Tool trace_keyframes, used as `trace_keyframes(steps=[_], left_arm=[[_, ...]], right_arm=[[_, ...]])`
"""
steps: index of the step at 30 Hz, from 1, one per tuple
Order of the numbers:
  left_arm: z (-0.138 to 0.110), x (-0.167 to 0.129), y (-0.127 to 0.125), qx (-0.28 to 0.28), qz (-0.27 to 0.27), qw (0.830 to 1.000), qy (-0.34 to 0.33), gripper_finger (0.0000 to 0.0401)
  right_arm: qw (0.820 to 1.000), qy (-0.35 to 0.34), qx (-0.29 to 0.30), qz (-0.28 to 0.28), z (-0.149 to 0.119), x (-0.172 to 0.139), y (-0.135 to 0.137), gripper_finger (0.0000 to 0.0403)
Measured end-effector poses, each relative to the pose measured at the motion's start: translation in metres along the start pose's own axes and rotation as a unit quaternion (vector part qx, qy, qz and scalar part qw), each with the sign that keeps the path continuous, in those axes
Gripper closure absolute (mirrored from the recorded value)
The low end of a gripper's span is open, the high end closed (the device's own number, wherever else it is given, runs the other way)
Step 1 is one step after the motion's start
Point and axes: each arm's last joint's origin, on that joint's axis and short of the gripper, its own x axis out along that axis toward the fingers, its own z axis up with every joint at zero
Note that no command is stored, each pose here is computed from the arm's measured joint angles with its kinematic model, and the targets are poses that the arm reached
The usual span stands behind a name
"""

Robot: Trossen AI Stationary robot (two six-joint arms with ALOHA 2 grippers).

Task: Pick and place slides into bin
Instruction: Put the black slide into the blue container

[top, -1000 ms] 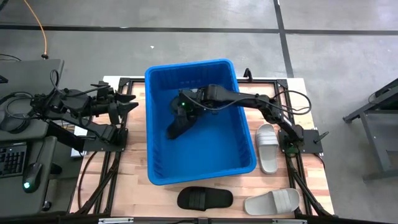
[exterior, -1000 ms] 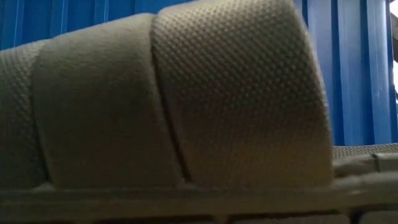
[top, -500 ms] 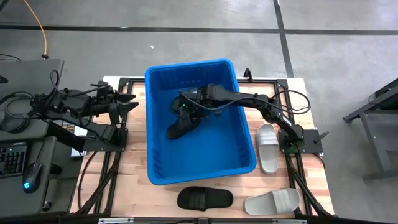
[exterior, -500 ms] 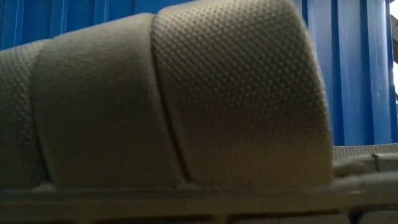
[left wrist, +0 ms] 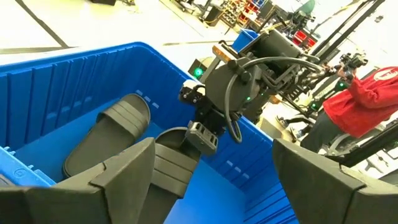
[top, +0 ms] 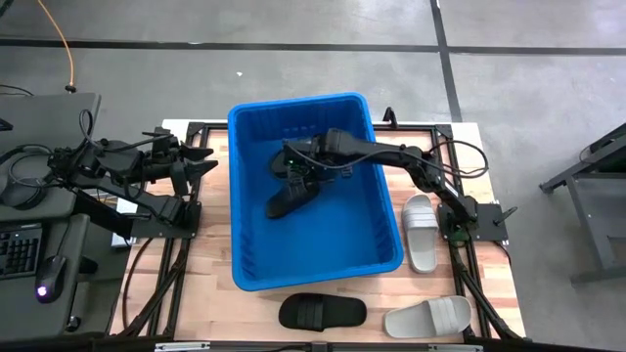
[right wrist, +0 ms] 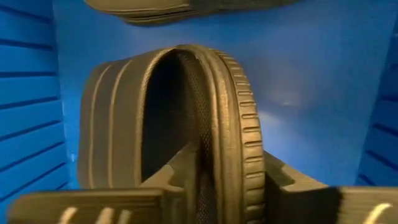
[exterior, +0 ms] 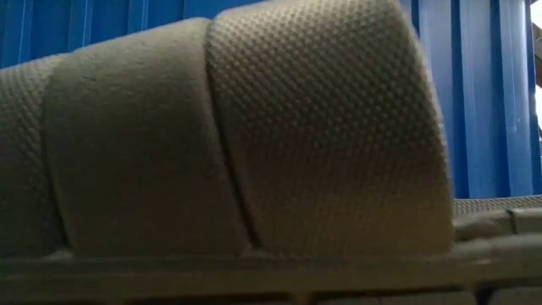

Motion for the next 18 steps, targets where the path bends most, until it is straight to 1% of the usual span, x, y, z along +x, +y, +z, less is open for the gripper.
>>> trace_keyframes(steps=[4, 8, 18], left_arm=[[0.0, 0.0, 0.0, 0.0, 0.0, 1.0, 0.0, 0.0091], [0.0, 0.0, 0.0, 0.0, 0.0, 1.0, 0.0, 0.0091], [0.0, 0.0, 0.0, 0.0, 0.0, 1.0, 0.0, 0.0091]], right_arm=[[1.0, -0.002, -0.005, -0.003, 0.004, 0.0, -0.002, 0.0274], [1.0, -0.017, -0.003, -0.017, 0.007, 0.0, -0.005, 0.0244], [0.997, -0.021, 0.003, -0.075, 0.01, 0.0, -0.017, 0.0185]])
